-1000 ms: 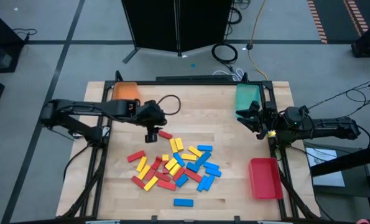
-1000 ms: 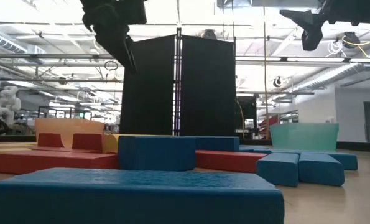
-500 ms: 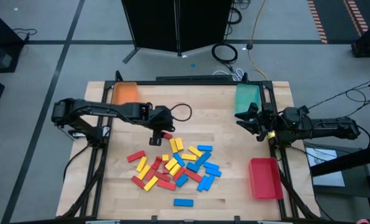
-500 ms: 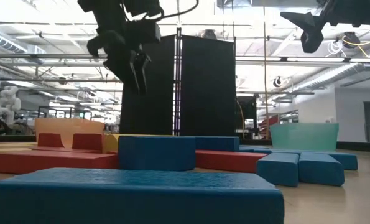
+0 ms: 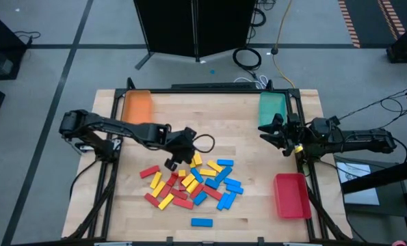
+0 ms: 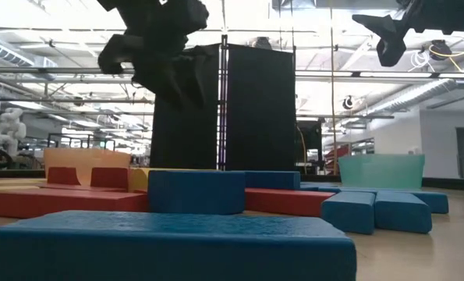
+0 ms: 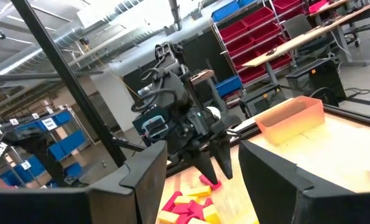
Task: Sort blocks
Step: Put the yellow block into the orange bin
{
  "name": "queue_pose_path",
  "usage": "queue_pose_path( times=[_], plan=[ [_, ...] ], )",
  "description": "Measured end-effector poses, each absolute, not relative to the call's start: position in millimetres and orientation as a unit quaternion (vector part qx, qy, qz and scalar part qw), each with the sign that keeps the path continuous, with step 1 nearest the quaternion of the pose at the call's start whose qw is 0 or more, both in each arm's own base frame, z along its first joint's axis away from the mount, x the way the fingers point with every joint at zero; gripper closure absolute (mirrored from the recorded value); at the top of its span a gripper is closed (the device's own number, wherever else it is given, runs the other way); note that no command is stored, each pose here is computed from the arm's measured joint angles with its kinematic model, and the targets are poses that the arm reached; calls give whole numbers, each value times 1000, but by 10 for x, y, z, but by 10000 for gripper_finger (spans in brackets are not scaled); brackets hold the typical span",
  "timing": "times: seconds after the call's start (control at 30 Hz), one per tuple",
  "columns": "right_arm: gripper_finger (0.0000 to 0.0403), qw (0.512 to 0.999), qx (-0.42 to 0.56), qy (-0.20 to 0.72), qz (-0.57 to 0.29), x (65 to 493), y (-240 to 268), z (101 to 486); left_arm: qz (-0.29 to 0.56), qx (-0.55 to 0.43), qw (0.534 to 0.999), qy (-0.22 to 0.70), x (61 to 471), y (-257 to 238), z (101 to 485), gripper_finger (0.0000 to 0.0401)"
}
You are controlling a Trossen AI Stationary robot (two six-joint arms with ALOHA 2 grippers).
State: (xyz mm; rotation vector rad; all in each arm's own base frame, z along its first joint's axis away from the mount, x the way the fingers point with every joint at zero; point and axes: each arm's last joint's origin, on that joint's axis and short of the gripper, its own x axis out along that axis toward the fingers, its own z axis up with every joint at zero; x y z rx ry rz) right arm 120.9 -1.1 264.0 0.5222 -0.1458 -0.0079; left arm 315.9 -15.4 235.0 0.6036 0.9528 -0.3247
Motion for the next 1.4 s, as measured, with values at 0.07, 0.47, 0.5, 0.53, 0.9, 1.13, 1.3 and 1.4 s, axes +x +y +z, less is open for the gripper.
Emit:
queue_pose_path(
  times=[0.07, 0.47, 0.5, 0.53, 0.9, 1.13, 1.3, 1.4],
  plan=[
    [209, 964, 258, -71, -4, 1210, -11, 2637, -151, 282, 836, 446, 3190, -175, 2333, 209],
    [209, 962, 267, -59, -7, 1212, -11, 2614, -180, 265, 850, 418, 3202, -434, 2347, 209],
    [209, 962, 267, -59, -7, 1212, -11, 2614, -186, 269, 853, 408, 3214, -456, 2359, 209],
    [209, 962, 267, -59, -7, 1213, -11, 2613, -189, 274, 856, 397, 3227, -473, 2372, 209],
    [209, 960, 276, -46, -11, 1215, -12, 2587, -66, 72, 937, 336, 3384, -347, 2511, 209],
    [209, 965, 262, 0, -24, 1218, -12, 2496, -44, 71, 929, 360, 3357, -305, 2476, 209],
    [209, 964, 265, 14, -27, 1218, -11, 2468, 72, -120, 903, 407, 3394, -21, 2281, 209],
    [209, 963, 269, 13, -27, 1218, -11, 2469, 136, -242, 876, 395, 3424, 85, 2225, 209]
  ],
)
